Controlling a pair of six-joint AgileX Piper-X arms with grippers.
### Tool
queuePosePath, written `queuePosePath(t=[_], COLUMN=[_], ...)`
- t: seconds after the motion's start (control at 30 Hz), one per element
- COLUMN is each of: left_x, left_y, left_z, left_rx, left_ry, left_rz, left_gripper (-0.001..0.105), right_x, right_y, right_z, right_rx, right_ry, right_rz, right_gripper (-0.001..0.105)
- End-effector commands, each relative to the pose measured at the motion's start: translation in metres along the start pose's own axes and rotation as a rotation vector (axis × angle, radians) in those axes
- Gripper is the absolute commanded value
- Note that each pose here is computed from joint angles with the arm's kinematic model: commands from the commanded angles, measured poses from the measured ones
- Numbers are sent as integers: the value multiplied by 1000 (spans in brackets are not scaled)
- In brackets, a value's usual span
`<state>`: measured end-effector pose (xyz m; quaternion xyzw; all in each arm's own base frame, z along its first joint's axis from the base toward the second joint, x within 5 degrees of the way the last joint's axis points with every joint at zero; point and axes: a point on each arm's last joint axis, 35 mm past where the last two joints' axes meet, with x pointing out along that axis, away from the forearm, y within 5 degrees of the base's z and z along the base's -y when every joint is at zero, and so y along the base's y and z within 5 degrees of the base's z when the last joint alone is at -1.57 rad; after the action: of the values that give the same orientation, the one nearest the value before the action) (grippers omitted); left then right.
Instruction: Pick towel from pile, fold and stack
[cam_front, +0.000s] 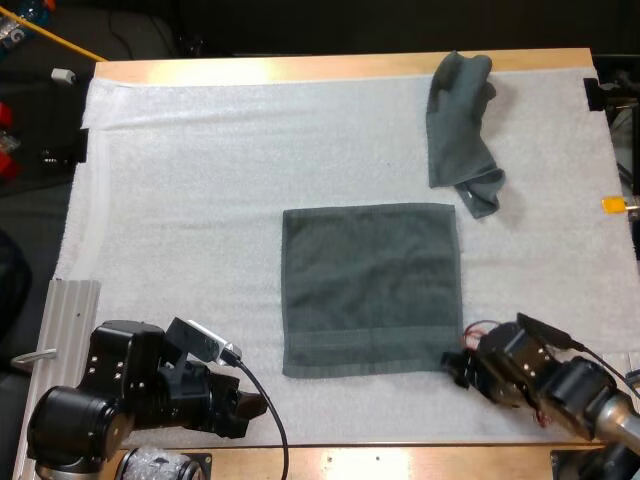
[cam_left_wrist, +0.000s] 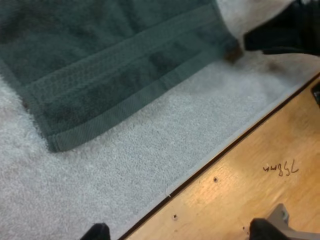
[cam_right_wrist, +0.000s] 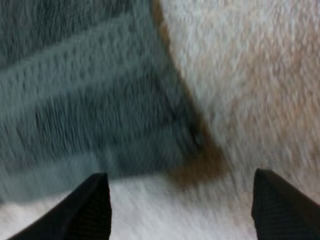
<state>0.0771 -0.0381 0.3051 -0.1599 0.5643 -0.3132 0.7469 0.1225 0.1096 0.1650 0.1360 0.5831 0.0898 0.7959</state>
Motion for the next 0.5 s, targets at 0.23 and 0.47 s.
queuePosePath(t=[0.23, 0.47], left_x=[-1, -1], left_y=[-1, -1], left_z=[-2, -2], left_rx=[-6, -6], left_ry=[7, 7], left_rz=[-23, -23], left_gripper=[55, 55], right_x=[25, 39], right_y=[-6, -8], right_z=[15, 12], right_rx=[133, 146], right_ry=[81, 147], right_rz=[44, 18], right_gripper=[48, 46])
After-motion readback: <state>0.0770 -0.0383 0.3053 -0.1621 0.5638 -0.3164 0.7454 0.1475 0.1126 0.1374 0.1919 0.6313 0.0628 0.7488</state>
